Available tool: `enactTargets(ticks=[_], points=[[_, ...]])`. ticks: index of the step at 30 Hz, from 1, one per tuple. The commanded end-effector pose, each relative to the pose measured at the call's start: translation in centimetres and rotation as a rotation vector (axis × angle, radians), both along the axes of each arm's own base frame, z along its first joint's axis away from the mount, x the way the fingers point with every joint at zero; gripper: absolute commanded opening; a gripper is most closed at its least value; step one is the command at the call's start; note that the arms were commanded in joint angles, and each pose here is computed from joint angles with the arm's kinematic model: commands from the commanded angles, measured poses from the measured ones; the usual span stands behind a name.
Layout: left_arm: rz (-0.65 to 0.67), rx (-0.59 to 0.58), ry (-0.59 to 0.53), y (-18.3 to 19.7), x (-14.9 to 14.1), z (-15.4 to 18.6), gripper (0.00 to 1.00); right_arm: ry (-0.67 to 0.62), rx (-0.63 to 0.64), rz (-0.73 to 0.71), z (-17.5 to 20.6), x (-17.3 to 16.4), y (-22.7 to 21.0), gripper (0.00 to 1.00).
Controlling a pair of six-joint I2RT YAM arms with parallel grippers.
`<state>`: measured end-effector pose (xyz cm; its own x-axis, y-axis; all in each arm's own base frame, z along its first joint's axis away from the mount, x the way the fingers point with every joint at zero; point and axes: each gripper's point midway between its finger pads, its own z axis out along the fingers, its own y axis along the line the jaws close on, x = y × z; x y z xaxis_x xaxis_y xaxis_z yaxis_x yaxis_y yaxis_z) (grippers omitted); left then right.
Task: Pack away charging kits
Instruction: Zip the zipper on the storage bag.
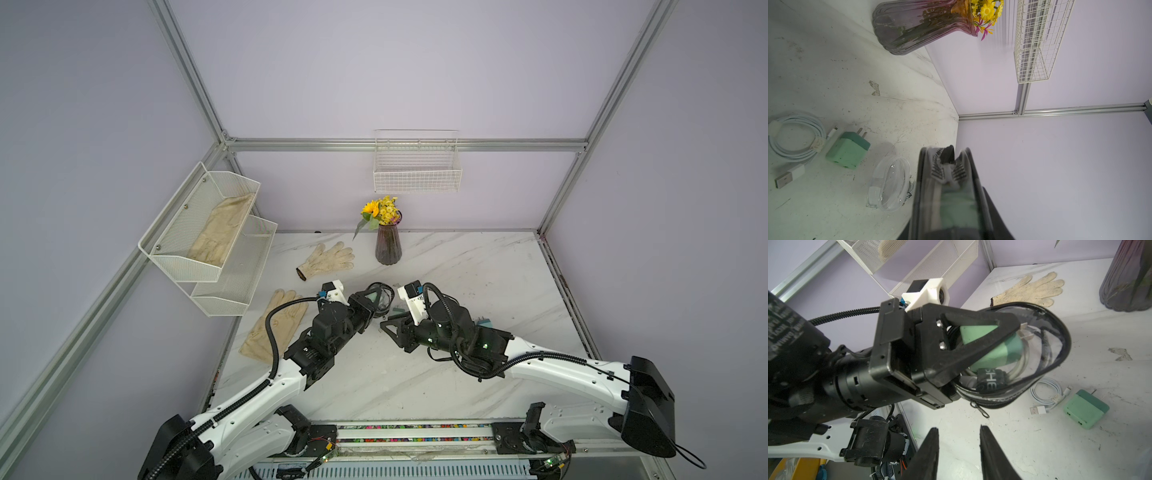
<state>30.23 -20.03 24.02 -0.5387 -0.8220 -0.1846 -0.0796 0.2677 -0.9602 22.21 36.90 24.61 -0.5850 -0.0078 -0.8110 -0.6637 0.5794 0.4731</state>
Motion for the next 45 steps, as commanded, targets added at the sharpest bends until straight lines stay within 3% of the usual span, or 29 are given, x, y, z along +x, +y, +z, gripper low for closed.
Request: enactTargets(ticks=[1, 20, 29, 34, 39, 45], points=[[-0.001, -0.088, -0.124, -0.4, 0.4, 6.4, 0.31, -0.048, 0.015, -0.014, 0.8, 0.5, 0.2, 0.37], [-0.042, -0.102, -0.152, -1.2, 0.4, 6.8, 0.32, -0.109, -0.001, -0.018, 1.4, 2.0, 1.7, 0.37], [-0.049, -0.109, -0.168, -1.3, 0.3, 7.2, 0.32, -0.105, -0.008, -0.020, 1.1, 2.3, 2.1, 0.22], [-0.045, -0.108, -0.172, -1.1, 0.2, 7.2, 0.31, -0.108, -0.018, -0.050, 1.3, 2.5, 1.3, 0.01], [-0.032, -0.093, -0.176, -0.8, 0.2, 7.1, 0.29, -0.092, -0.067, -0.064, 0.4, 2.4, 0.6, 0.00], [-0.020, 0.004, -0.195, 0.3, 0.1, 7.4, 0.14, -0.108, -0.256, -0.091, -1.5, 2.8, -1.3, 0.00]])
